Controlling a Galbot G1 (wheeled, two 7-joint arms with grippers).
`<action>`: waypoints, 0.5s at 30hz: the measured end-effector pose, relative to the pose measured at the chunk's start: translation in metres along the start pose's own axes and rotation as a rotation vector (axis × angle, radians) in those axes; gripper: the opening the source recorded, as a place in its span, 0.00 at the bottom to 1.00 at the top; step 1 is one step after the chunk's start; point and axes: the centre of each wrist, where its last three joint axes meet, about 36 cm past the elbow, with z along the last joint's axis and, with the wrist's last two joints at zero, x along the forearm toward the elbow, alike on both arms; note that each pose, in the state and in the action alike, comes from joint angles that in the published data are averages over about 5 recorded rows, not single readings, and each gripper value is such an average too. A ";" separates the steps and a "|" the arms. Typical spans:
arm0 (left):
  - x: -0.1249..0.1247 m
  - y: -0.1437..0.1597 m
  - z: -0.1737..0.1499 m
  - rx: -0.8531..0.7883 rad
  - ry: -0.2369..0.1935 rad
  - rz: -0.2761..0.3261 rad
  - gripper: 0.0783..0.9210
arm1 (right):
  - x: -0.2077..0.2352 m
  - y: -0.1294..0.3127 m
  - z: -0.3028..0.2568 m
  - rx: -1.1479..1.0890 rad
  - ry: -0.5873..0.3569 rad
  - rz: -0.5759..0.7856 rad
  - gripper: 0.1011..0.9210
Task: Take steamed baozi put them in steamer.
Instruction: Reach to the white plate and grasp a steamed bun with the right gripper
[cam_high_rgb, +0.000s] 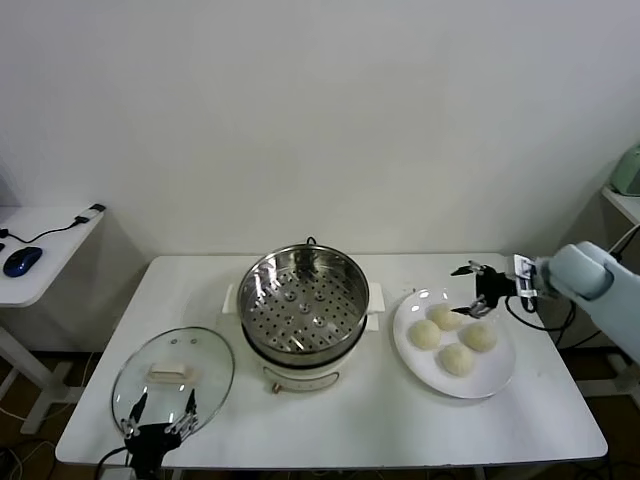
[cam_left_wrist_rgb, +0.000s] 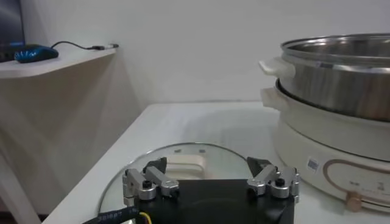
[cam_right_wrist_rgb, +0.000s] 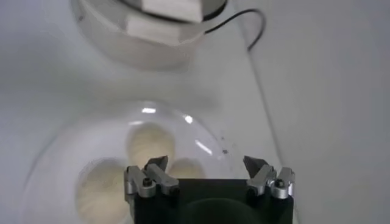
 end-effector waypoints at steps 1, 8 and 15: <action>0.000 0.000 0.000 0.001 -0.001 0.000 0.88 | -0.002 -0.005 -0.001 0.006 0.021 -0.027 0.88; 0.000 -0.002 0.001 0.006 -0.001 -0.004 0.88 | -0.019 -0.037 -0.010 0.016 0.131 -0.128 0.88; 0.000 -0.004 0.005 0.009 0.002 -0.010 0.88 | -0.044 -0.060 -0.027 0.013 0.202 -0.158 0.88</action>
